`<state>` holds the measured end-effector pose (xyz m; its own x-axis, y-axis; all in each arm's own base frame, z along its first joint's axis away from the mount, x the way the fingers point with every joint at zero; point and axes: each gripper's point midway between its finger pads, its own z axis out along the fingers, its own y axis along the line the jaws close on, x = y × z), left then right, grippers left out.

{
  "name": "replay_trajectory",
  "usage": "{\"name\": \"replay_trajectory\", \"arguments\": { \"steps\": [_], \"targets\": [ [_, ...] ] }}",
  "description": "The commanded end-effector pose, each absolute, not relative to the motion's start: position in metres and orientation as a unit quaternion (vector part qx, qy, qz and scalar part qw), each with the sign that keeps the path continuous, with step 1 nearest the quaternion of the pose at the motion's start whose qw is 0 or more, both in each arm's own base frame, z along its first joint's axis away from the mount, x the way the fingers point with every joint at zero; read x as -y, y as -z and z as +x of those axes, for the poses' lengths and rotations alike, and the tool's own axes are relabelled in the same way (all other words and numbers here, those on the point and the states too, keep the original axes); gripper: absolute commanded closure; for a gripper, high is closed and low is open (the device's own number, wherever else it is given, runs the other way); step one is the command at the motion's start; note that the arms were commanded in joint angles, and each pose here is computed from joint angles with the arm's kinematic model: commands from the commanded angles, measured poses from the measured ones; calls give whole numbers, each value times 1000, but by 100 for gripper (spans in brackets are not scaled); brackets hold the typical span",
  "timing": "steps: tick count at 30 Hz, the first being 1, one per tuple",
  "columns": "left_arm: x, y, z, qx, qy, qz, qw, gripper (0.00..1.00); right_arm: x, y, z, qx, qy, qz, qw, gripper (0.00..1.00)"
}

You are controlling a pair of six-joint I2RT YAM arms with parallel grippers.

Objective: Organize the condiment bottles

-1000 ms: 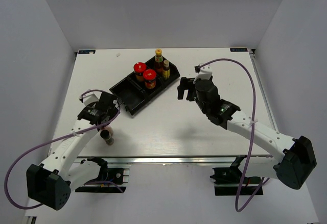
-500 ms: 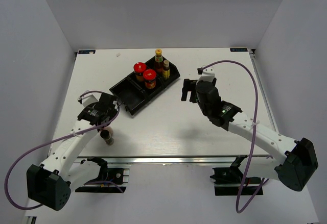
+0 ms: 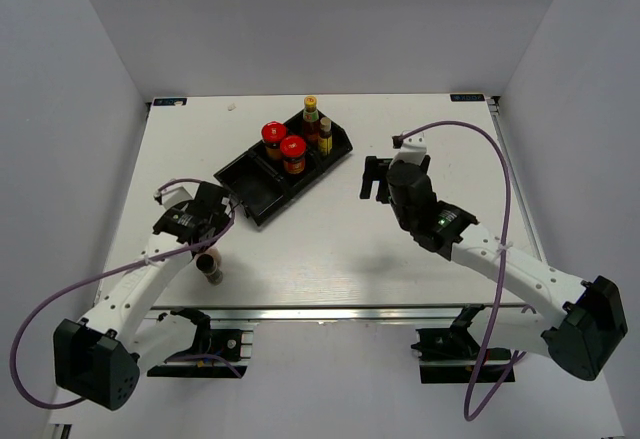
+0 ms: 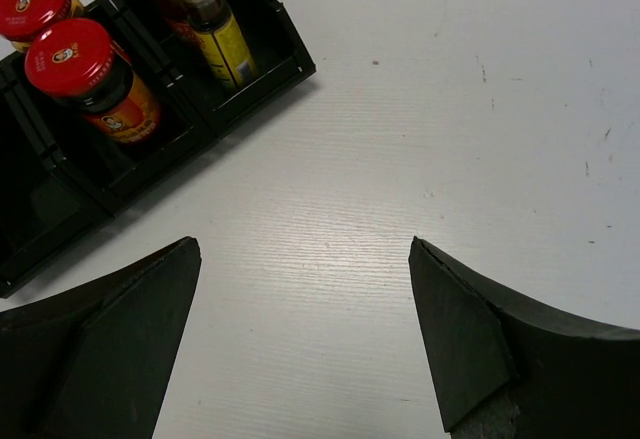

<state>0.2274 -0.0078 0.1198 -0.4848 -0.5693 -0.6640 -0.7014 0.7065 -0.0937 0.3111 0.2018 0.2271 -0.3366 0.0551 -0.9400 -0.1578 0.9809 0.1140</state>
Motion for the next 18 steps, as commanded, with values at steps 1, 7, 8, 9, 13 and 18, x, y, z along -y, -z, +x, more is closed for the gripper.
{"name": "replay_trajectory", "arguments": {
  "steps": [1,7,8,9,13,18],
  "targets": [
    [10,-125,233,-857,-90,-370,347,2,-192,-240,312,-800,-86,-9,594,11],
    [3,-120,224,-855,-117,-382,331,2,-188,-238,313,-798,-76,-6,597,11],
    [2,-117,223,-856,-119,-382,329,2,-188,-239,313,-798,-77,-6,597,11],
    [3,-117,225,-855,-119,-381,332,2,-188,-238,313,-799,-74,-7,596,11],
    [5,-108,227,-860,-119,-376,324,3,-187,-238,313,-799,-72,-5,597,11],
    [7,-103,234,-862,-117,-370,327,15,-184,-238,311,-798,-73,-5,598,11]
  ]
}}
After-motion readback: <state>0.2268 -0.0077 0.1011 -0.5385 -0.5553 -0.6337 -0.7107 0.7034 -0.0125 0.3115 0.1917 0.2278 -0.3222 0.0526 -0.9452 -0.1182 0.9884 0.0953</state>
